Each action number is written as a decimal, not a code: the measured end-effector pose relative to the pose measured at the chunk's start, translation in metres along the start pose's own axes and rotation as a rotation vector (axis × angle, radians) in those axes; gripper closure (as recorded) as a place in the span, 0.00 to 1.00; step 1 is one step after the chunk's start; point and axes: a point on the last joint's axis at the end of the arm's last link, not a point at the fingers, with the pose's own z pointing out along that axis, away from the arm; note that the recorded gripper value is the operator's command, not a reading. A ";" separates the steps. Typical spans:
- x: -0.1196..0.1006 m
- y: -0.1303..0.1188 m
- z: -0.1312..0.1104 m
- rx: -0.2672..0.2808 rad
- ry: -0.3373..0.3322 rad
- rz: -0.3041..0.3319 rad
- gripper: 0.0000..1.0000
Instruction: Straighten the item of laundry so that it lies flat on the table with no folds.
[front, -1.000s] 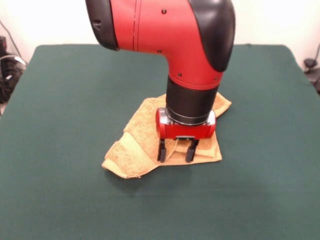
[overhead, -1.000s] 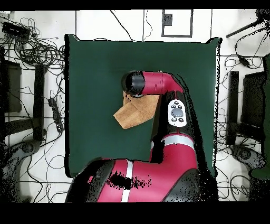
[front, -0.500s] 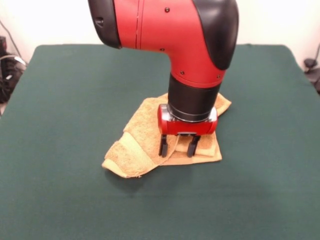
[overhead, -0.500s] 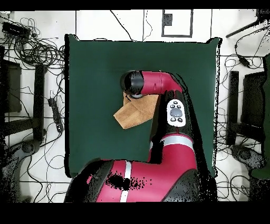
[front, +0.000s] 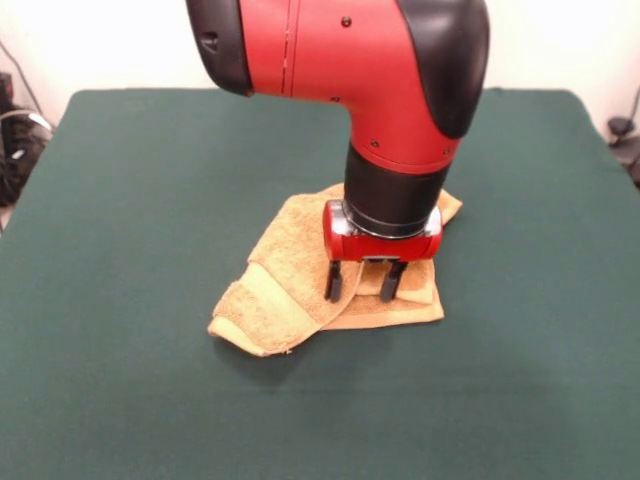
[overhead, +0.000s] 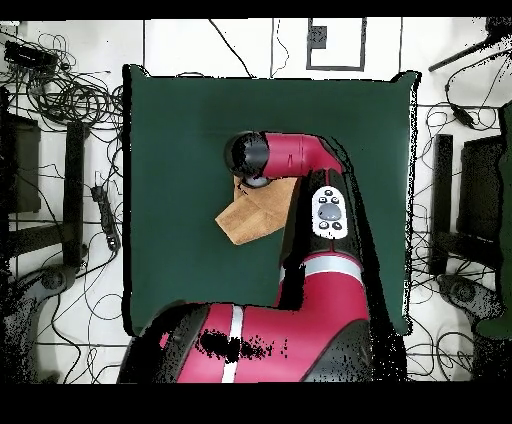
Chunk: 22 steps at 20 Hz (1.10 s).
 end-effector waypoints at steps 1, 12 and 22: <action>0.000 0.002 -0.001 0.002 0.005 -0.004 0.00; 0.005 0.008 0.000 0.038 0.020 -0.053 1.00; 0.004 0.004 -0.001 0.056 0.030 -0.067 1.00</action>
